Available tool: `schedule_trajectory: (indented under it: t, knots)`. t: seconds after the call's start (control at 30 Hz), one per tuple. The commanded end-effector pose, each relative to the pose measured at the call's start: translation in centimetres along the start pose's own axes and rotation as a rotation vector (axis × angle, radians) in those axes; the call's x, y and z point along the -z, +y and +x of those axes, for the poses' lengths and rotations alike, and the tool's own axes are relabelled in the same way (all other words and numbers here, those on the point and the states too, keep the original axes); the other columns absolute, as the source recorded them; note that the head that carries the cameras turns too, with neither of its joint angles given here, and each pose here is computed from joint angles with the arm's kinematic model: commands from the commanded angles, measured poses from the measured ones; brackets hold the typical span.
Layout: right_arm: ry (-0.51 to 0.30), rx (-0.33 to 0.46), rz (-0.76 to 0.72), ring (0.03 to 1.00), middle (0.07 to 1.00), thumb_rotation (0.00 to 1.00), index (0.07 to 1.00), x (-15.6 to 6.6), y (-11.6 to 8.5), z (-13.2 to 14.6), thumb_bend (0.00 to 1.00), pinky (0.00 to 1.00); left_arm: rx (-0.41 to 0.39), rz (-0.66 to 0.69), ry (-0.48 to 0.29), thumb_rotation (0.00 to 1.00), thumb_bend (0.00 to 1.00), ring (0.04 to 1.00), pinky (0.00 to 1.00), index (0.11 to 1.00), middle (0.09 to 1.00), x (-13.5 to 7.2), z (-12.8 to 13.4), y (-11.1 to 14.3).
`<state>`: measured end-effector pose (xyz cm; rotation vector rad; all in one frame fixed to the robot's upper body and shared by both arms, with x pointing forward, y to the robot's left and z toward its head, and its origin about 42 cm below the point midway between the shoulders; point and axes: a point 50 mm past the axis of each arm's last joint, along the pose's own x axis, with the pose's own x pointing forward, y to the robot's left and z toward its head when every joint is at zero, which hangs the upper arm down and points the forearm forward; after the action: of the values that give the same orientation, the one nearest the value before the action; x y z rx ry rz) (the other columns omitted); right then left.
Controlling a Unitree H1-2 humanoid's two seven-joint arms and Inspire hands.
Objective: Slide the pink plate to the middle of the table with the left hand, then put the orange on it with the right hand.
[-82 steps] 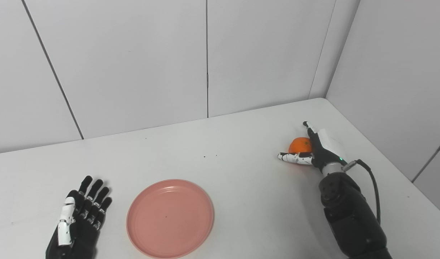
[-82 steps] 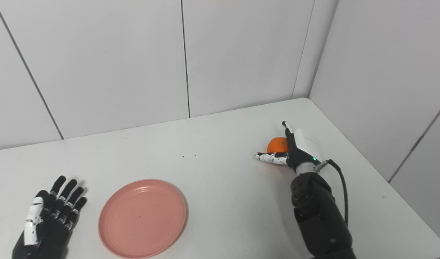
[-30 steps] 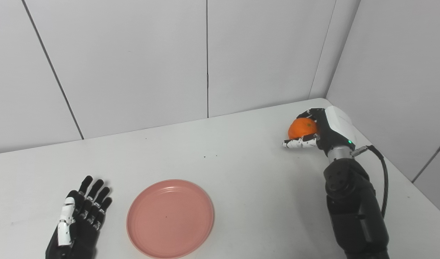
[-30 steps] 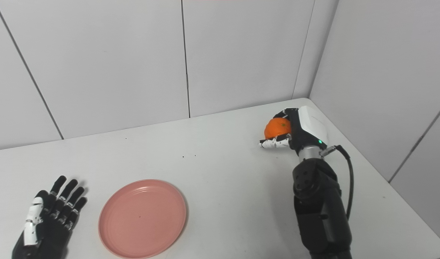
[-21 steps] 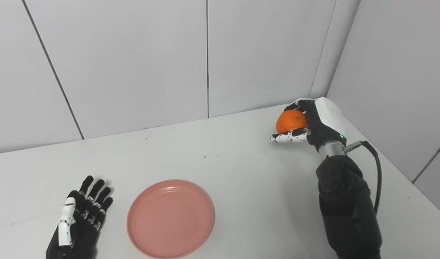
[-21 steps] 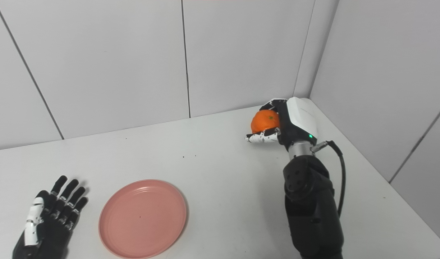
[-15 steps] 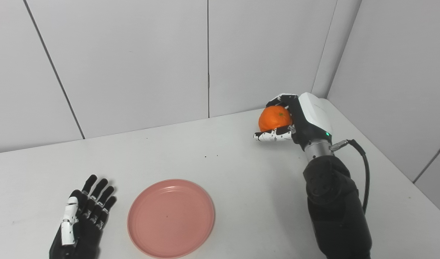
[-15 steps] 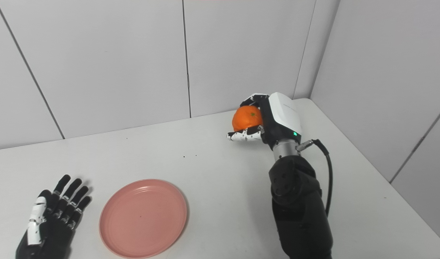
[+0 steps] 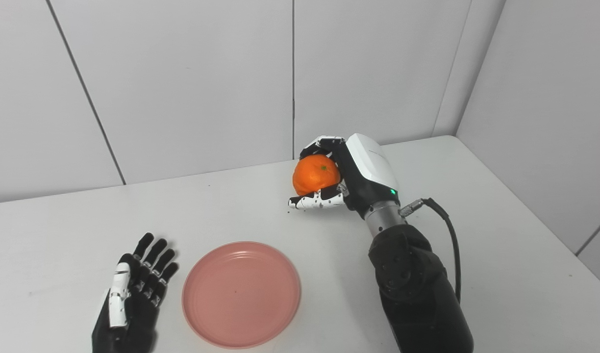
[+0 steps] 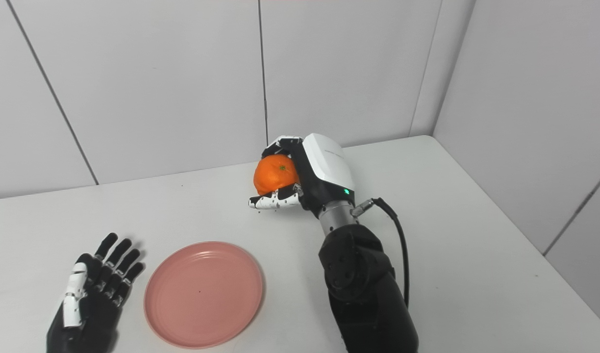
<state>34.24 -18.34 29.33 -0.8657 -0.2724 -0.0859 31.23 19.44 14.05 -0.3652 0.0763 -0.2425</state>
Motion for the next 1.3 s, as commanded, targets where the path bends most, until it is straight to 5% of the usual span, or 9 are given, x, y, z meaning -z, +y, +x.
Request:
schedule_trajectory:
  t: [0.0,0.63,1.27]
  knots:
    - [-0.101,0.031,0.009,0.432,0.459,0.0,0.518,-2.2,-0.5,0.2,0.53,0.35,-0.016,0.008,0.019,1.0,0.37,0.927,0.93,0.915,0.926,0.7,-0.3,-0.6]
    - [-0.183,-0.214,0.057,0.409,0.453,0.0,0.517,-3.1,5.2,-1.1,0.53,0.33,-0.049,0.048,0.007,1.0,0.37,0.915,0.91,0.91,0.921,1.4,0.6,-4.4]
    - [-0.119,-0.375,0.077,0.436,0.459,0.0,0.513,-1.6,9.4,-1.5,0.53,0.35,-0.078,0.081,-0.02,1.0,0.39,0.913,0.91,0.91,0.921,1.6,0.9,-4.9]
